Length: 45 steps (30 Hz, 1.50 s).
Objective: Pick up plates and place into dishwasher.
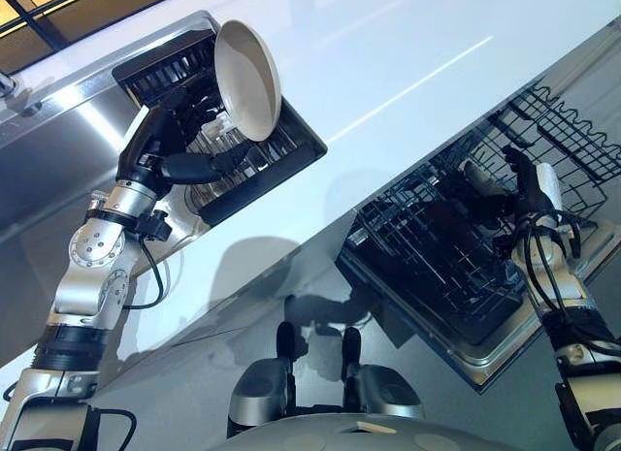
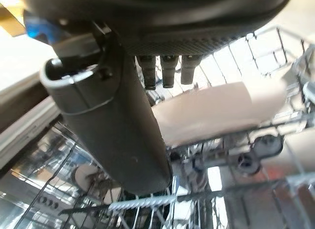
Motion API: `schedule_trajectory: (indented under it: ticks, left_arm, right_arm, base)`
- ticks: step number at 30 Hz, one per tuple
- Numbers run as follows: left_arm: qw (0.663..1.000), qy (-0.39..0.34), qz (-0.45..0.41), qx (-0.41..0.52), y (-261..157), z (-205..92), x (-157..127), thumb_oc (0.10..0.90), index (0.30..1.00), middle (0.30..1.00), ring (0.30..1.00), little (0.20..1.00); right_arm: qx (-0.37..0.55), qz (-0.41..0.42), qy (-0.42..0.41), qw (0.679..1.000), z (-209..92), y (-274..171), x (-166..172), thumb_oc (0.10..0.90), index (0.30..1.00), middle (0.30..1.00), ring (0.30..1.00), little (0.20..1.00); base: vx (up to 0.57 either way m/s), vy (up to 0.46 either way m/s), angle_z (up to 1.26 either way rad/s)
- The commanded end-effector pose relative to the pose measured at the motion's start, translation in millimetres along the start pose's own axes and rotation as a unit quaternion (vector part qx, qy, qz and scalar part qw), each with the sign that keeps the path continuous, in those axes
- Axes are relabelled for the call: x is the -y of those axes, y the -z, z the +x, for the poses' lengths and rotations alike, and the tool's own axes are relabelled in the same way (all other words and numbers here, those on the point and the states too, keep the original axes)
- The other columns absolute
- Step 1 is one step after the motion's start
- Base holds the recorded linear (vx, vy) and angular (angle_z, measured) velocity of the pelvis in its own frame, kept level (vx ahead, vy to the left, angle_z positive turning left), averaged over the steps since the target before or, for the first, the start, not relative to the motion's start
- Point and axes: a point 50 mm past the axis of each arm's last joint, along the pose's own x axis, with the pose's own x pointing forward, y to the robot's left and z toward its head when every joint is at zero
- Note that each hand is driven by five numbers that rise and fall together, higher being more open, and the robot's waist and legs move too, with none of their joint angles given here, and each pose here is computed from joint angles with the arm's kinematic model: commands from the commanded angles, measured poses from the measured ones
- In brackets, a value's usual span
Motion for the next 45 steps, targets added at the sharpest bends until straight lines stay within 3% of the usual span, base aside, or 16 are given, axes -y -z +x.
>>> schedule_trajectory:
  ticks: [1,6,13,17,22,27,30,35,45]
  left_arm:
    - [0.996,-0.006,0.013,0.084,-22,-4,2,0.800,0.900,0.900,0.900,0.900]
    - [0.995,-0.020,0.035,0.089,-24,-10,-1,0.800,0.900,0.900,0.900,0.900]
    - [0.985,-0.090,0.119,0.084,-26,-17,-24,0.800,0.900,0.900,0.900,0.900]
    - [0.972,-0.135,0.183,0.061,-26,-19,-38,0.800,0.900,0.900,0.900,0.900]
    - [0.931,-0.198,0.305,0.043,-35,-20,-64,0.800,0.900,0.900,0.900,0.900]
    - [0.826,-0.263,0.497,0.030,-62,-14,-101,0.800,0.900,0.900,0.900,0.900]
    - [0.785,-0.271,0.558,0.014,-77,-9,-114,0.800,0.900,0.900,0.900,0.900]
    - [0.734,-0.252,0.631,-0.016,-79,3,-119,0.800,0.900,0.900,0.900,0.900]
    - [0.663,-0.176,0.725,-0.067,-77,40,-111,0.800,0.900,0.900,0.900,0.900]
  right_arm:
    - [0.102,0.007,0.053,0.993,2,-31,32,0.800,0.900,0.900,0.900,0.900]
    - [0.147,0.127,0.030,0.981,-13,-43,34,0.800,0.900,0.900,0.900,0.900]
    - [0.236,0.303,0.029,0.923,-41,-60,40,0.800,0.900,0.900,0.900,0.900]
    - [0.261,0.376,0.001,0.889,-54,-63,35,0.800,0.900,0.900,0.900,0.900]
    - [0.263,0.457,-0.082,0.846,-64,-64,22,0.800,0.900,0.900,0.900,0.900]
    - [0.246,0.444,-0.167,0.845,-68,-65,4,0.800,0.900,0.900,0.900,0.900]
    - [0.240,0.437,-0.210,0.841,-71,-67,-7,0.800,0.900,0.900,0.900,0.900]
    - [0.232,0.418,-0.268,0.837,-73,-73,-23,0.800,0.900,0.900,0.900,0.900]
    - [0.211,0.433,-0.326,0.814,-77,-76,-49,0.800,0.900,0.900,0.900,0.900]
  base:
    - [-0.05,0.144,-0.04]
    - [-0.06,0.136,-0.08]
    - [-0.06,0.163,-0.10]
    - [-0.03,0.159,-0.16]
    - [-0.01,0.114,-0.12]
    - [0.00,0.110,-0.16]
    - [0.01,0.078,-0.05]
    - [0.02,0.077,-0.08]
    - [0.04,0.044,-0.10]
